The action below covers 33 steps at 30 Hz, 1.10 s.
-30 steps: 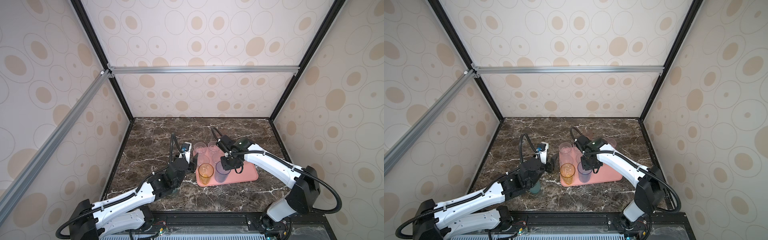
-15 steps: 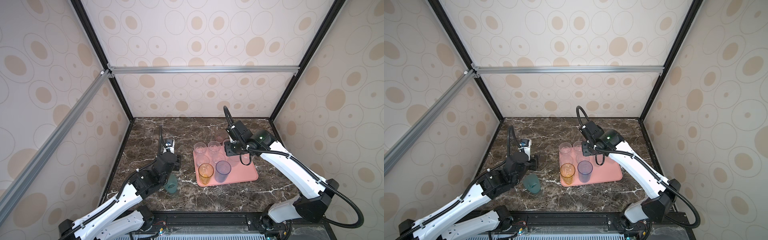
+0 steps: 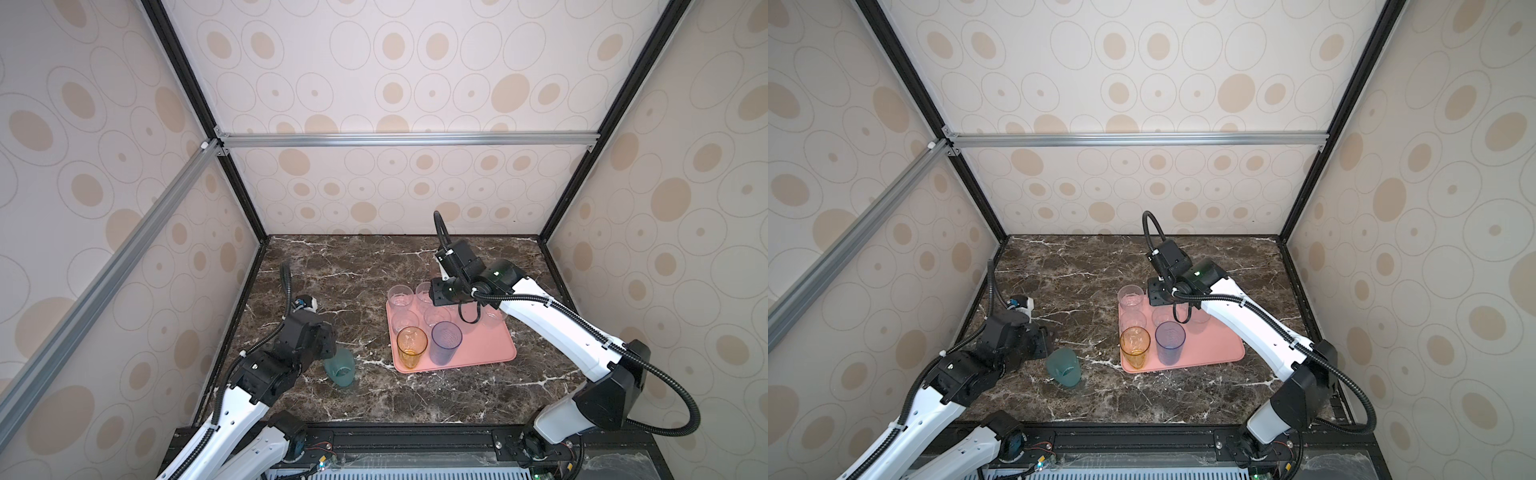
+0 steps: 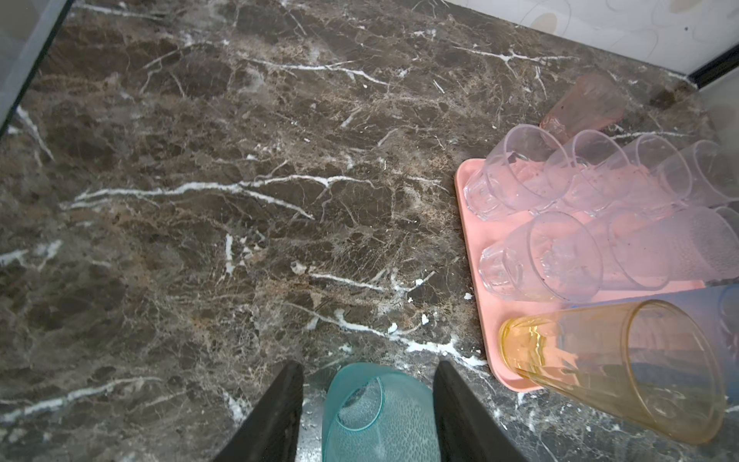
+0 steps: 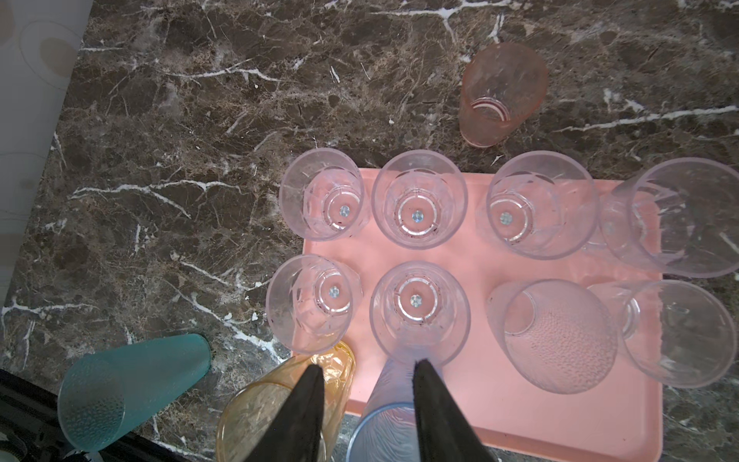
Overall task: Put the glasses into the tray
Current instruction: 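Open the right gripper while the left gripper reaches to the teal glass, then grasp the teal glass with the left gripper and lift it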
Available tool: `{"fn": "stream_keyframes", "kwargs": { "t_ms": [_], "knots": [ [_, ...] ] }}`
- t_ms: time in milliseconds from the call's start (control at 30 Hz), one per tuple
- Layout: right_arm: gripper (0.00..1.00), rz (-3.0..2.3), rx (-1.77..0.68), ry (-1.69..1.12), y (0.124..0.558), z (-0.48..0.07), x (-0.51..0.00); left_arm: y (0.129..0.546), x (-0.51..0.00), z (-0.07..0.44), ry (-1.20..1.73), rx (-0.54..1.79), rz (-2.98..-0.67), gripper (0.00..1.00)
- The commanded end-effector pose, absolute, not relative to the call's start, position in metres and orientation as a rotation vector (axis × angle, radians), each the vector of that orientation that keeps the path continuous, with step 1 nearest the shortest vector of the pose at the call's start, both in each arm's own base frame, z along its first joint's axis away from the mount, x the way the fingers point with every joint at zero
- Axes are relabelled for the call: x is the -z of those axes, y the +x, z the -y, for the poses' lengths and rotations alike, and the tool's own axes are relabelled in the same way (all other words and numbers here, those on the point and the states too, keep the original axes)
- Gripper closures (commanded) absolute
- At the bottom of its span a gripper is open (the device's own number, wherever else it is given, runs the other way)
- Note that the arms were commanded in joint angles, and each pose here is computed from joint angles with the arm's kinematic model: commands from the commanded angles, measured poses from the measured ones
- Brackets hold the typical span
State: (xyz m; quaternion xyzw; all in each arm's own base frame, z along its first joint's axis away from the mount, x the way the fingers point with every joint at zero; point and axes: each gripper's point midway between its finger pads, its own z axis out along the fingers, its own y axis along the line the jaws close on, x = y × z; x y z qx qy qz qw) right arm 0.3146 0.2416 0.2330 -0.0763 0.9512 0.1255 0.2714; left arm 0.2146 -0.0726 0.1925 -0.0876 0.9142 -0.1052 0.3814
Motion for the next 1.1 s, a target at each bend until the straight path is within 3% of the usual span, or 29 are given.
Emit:
{"fn": "stream_keyframes", "kwargs": {
  "t_ms": [0,133,333,633,767,933,1067],
  "knots": [
    [0.60,-2.556,-0.371,-0.202,0.317,-0.247,-0.228,0.200,-0.179,0.062,-0.365,0.280,-2.376,0.47],
    [0.60,-2.565,-0.373,-0.217,0.319,-0.250,-0.223,0.193,-0.156,0.076,-0.387,0.386,-2.433,0.47],
    [0.60,-2.560,-0.362,-0.222,0.321,-0.250,-0.220,0.188,-0.137,0.070,-0.407,0.328,-2.481,0.52],
    [0.60,-2.567,-0.358,-0.226,0.321,-0.250,-0.217,0.202,-0.107,0.079,-0.391,0.269,-2.557,0.75],
    [0.60,-2.567,-0.355,-0.216,0.319,-0.248,-0.216,0.205,-0.106,0.079,-0.382,0.245,-2.567,0.80],
    [0.60,-2.570,-0.387,-0.219,0.319,-0.252,-0.215,0.213,-0.114,0.077,-0.385,0.230,-2.528,1.00],
    [0.60,-2.569,-0.389,-0.225,0.316,-0.251,-0.225,0.225,-0.144,0.078,-0.379,0.237,-2.457,1.00]
  ]
}}
